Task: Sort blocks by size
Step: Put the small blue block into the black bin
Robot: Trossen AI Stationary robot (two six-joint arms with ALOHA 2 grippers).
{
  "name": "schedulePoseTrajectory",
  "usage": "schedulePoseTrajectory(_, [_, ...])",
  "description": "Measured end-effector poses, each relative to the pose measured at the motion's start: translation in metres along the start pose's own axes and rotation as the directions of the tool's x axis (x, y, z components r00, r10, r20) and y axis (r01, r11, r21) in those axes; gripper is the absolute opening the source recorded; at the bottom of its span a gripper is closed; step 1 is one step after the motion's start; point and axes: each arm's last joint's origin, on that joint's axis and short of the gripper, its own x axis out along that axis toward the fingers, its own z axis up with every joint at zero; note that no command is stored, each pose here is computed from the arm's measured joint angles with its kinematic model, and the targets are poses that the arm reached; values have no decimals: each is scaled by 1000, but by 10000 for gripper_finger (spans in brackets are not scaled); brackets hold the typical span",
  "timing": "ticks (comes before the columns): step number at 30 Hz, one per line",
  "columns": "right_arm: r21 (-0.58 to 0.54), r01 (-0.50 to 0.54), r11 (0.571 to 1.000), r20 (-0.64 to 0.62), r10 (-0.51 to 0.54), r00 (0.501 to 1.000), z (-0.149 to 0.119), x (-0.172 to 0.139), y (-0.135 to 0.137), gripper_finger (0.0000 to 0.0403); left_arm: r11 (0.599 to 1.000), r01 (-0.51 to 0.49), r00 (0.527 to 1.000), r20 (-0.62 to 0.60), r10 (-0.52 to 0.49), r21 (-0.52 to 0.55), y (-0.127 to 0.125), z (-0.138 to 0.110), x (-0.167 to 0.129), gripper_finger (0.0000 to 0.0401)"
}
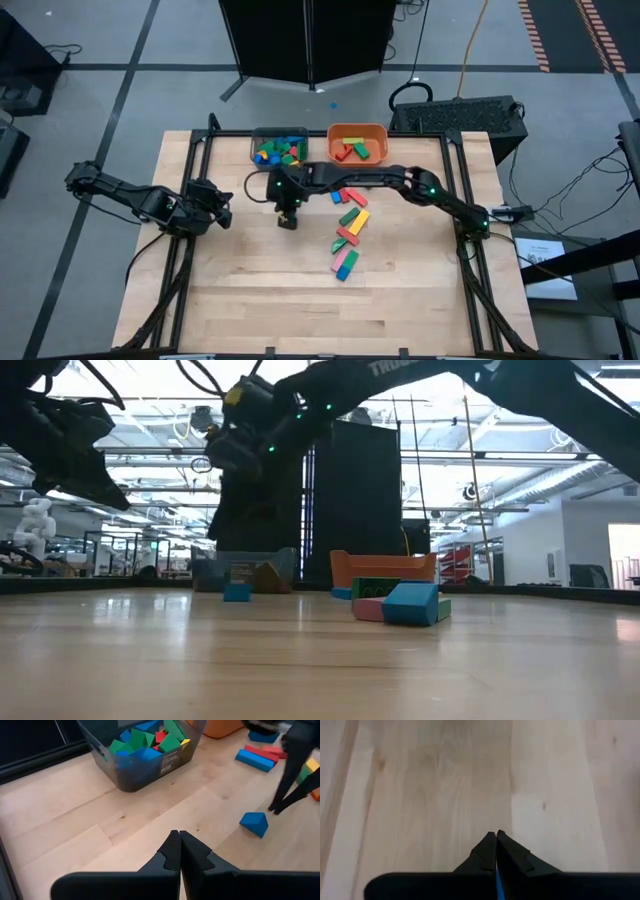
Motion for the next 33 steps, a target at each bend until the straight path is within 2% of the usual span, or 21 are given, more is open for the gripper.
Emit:
schedulePoseTrajectory(4, [1, -12, 1000, -95, 12, 995, -4, -19, 7, 47, 1000, -5, 1000, -2, 5, 9, -1, 0, 1, 0])
schedulePoseTrajectory(8, [-102, -29, 994, -174, 11, 985, -11, -19, 15, 135, 1000, -13, 1000, -3, 13, 18, -2, -1, 2, 0])
schedulePoseTrajectory(12, [-228, 20, 974, -108, -46, 993, -8, -5, 21, 240, 1000, -19, 1000, -6, 19, 25, -3, -1, 3, 0])
schedulePoseTrajectory(15, [-250, 39, 968, -41, -51, 998, -4, 5, 22, 302, 999, -20, 1000, -6, 21, 27, -3, -1, 3, 0])
schedulePoseTrajectory(17, [-169, 62, 984, -65, -74, 995, -10, 15, 19, 328, 999, -23, 1000, -7, 23, 28, -3, -1, 3, 0])
schedulePoseTrajectory(19, [-6, 149, 989, -106, -149, 983, -16, 19, 16, 339, 999, -20, 1000, -6, 21, 25, -3, -1, 3, 0])
schedulePoseTrajectory(20, [85, 207, 975, -146, -193, 970, -20, 18, 15, 340, 999, -20, 1000, -7, 20, 25, -3, -1, 3, 0])
schedulePoseTrajectory(23, [273, 389, 880, -206, -341, 917, -24, 12, 11, 333, 999, -19, 1000, -7, 19, 28, -4, -1, 3, 0])
schedulePoseTrajectory(25, [347, 453, 821, -234, -392, 890, -27, 10, 9, 326, 999, -20, 1000, -8, 20, 28, -3, -1, 3, 0])
schedulePoseTrajectory(30, [488, 385, 783, -164, -351, 922, -20, 12, 16, 319, 999, -20, 1000, -8, 20, 24, -3, -1, 3, 0])
schedulePoseTrajectory(33, [575, 393, 717, -197, -345, 918, -24, 13, 22, 318, 1000, -20, 1000, -8, 20, 24, -3, -1, 3, 0])
